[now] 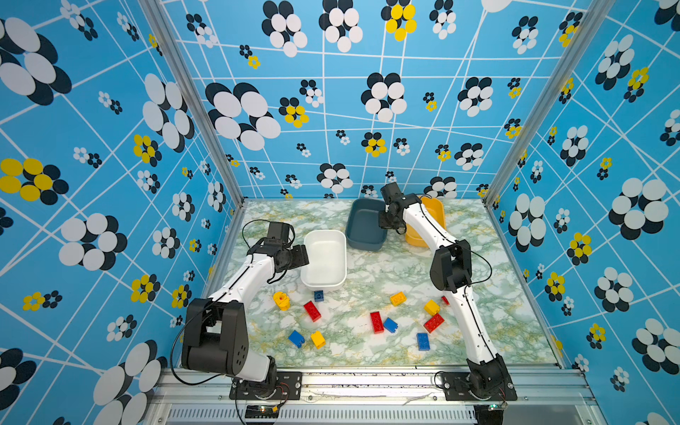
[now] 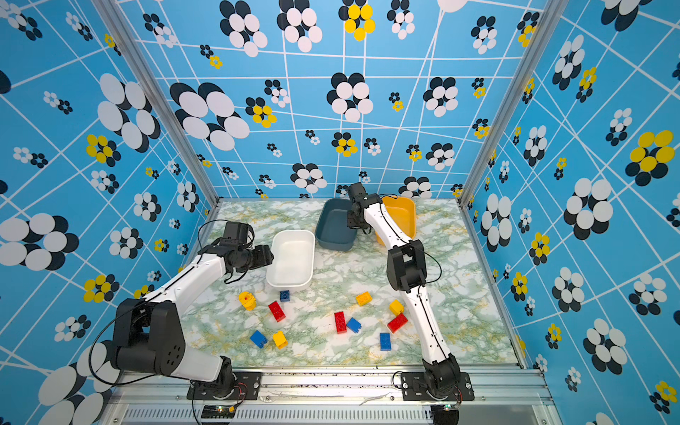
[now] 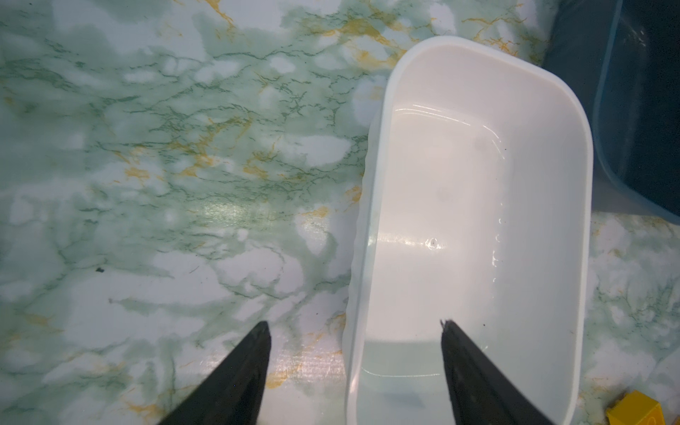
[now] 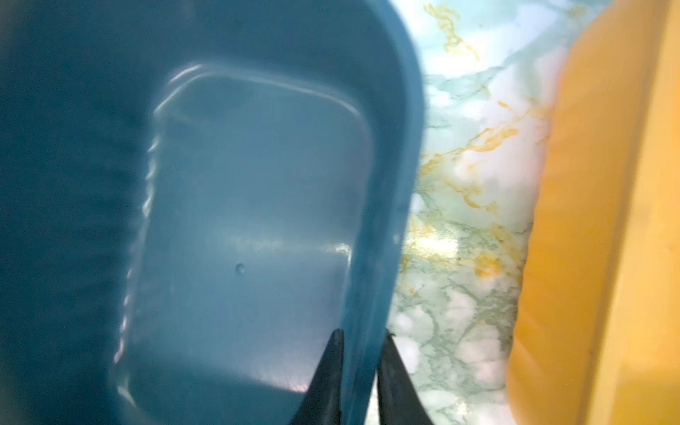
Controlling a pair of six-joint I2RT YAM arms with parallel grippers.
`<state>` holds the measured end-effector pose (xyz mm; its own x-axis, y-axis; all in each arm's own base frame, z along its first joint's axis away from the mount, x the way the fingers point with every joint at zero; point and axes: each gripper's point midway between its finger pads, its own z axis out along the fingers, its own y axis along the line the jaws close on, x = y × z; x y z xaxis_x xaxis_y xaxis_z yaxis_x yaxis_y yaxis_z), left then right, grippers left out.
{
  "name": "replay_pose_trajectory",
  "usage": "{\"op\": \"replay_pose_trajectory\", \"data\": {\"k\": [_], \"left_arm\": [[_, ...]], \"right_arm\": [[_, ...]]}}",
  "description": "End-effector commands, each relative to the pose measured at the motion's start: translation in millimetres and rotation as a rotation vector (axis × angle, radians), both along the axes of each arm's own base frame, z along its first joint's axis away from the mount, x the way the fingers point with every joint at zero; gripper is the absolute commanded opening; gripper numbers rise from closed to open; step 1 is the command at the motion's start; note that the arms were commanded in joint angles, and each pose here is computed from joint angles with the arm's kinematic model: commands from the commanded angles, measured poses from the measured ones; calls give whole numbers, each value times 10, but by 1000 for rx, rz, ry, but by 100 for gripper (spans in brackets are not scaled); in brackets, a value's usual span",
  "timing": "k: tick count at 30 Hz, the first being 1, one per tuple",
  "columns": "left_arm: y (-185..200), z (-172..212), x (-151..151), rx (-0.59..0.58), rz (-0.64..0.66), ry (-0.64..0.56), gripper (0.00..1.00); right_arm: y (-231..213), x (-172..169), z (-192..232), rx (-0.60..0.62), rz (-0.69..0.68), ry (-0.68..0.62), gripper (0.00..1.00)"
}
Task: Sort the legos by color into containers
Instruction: 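Grip the teal bin rim with the right gripper and drag it beside the white bin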
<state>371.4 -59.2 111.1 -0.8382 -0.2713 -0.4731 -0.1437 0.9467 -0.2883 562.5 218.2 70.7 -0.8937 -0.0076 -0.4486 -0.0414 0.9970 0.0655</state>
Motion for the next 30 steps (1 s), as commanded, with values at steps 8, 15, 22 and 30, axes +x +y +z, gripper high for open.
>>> {"op": "replay_pose_trajectory", "data": {"k": [8, 15, 22, 30], "left_arm": [[3, -4, -14, -30, 14, -8, 75], [-31, -46, -29, -48, 12, -5, 75], [-50, -57, -23, -55, 10, -5, 75], [-116, -159, -11, -76, -3, 17, 75]], "right_arm": [[-43, -359, 34, -65, 70, 79, 2], [5, -756, 43, -40, 107, 122, 0], [14, -1202, -139, -18, 96, 168, 0], [45, -1426, -102, 28, 43, 166, 0]]}}
